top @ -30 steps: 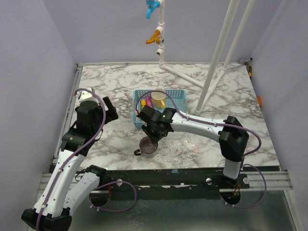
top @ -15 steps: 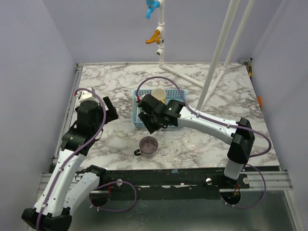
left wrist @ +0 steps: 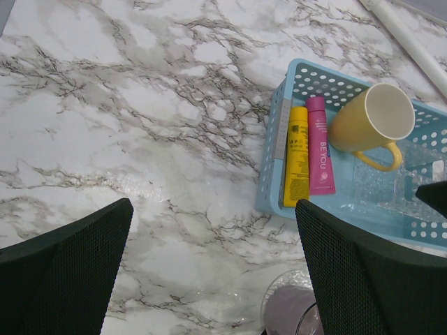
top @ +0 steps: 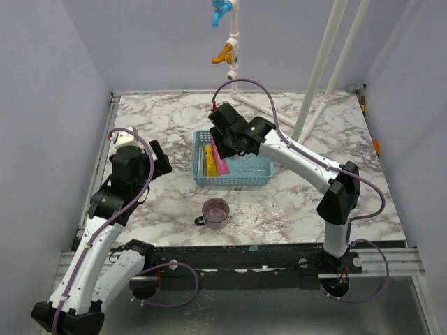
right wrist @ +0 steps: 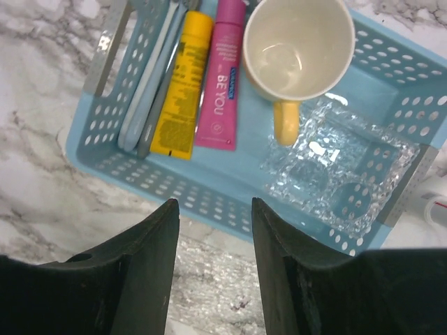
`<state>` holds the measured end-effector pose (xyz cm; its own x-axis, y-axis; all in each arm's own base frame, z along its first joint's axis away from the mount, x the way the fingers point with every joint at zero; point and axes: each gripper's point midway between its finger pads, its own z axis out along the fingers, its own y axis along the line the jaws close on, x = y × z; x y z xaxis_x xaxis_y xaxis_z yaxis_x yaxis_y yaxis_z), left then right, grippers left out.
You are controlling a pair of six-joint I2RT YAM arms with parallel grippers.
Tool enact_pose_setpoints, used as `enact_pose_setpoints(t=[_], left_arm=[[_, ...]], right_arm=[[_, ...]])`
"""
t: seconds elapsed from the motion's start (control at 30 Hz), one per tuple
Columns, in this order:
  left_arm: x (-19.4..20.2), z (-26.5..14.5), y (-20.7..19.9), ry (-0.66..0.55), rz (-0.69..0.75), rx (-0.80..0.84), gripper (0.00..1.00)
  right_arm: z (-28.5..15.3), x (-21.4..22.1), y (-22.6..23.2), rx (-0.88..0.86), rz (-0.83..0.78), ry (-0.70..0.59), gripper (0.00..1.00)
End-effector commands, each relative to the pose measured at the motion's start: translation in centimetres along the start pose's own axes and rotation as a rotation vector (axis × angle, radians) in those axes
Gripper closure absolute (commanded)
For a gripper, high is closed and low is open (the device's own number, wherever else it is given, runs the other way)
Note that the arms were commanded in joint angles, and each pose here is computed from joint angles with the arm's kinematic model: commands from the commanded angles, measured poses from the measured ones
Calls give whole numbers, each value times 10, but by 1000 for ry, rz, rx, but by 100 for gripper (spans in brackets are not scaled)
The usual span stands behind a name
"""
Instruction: Prepare toiletry sets of a toothbrush and toothpaste on the tray
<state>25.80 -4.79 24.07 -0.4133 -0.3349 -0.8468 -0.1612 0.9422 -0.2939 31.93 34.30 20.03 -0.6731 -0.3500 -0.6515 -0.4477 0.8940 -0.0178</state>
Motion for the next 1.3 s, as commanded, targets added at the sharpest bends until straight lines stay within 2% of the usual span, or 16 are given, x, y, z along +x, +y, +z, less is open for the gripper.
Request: enact_pose_setpoints(t=[0.0, 0.53, 1.0, 1.27], left_arm=[[-5, -3, -2, -3, -11, 9, 1], [-4, -3, -5, 3, -9, 22, 1], [-3, -2, -5, 10, -6, 21, 1], [-3, -1, -5, 12, -5, 18, 1]], right_arm=[[21, -12, -15, 56, 32, -2, 51], [88, -48, -28, 54, 78, -15, 51], [149, -30, -33, 86, 82, 51, 51], [165, -24, -30, 69, 74, 68, 67]])
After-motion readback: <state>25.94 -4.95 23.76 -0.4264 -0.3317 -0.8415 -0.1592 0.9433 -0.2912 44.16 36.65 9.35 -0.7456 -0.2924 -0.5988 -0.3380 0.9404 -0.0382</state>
